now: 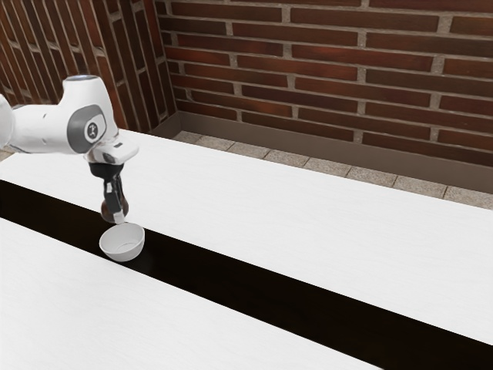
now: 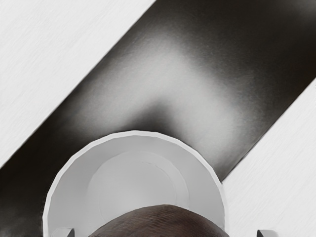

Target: Place the pear in the bowl.

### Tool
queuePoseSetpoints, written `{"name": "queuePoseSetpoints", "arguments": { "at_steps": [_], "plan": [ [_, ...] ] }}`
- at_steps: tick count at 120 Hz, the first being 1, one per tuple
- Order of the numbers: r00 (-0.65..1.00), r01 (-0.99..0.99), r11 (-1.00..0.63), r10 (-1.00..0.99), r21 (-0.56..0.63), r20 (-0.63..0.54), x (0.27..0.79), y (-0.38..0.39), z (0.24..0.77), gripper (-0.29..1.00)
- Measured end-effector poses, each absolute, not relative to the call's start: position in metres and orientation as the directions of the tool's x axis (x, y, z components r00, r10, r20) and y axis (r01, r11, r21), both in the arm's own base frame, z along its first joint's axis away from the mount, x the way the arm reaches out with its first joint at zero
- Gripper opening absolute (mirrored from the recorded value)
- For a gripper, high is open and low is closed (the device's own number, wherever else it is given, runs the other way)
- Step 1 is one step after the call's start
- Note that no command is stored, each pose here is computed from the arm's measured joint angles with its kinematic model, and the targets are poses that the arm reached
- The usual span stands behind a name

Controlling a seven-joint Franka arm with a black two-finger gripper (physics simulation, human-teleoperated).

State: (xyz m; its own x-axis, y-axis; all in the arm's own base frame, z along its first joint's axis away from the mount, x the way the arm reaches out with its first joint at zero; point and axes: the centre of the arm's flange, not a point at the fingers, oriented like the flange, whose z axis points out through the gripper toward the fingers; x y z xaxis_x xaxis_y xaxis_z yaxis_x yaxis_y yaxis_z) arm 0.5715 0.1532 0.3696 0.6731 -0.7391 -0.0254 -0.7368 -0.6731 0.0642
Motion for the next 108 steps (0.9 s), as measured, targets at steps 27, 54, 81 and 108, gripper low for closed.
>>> {"name": "queuePoseSetpoints", "arguments": {
  "at_steps": [27,54,81,108],
  "plan": [
    [0.664,-0.736,-0.666,-0.745,0.125,-0.063,0.589,0.175,0.317,0.34],
    [0.636,-0.752,-0.639,-0.768,0.164,-0.074,0.581,0.167,0.301,0.48],
    [0.593,-0.795,-0.593,-0.804,0.125,-0.041,0.575,0.135,0.351,0.63],
    [0.434,-0.900,-0.435,-0.900,-0.020,0.054,0.563,-0.012,0.552,0.68]
  ]
}}
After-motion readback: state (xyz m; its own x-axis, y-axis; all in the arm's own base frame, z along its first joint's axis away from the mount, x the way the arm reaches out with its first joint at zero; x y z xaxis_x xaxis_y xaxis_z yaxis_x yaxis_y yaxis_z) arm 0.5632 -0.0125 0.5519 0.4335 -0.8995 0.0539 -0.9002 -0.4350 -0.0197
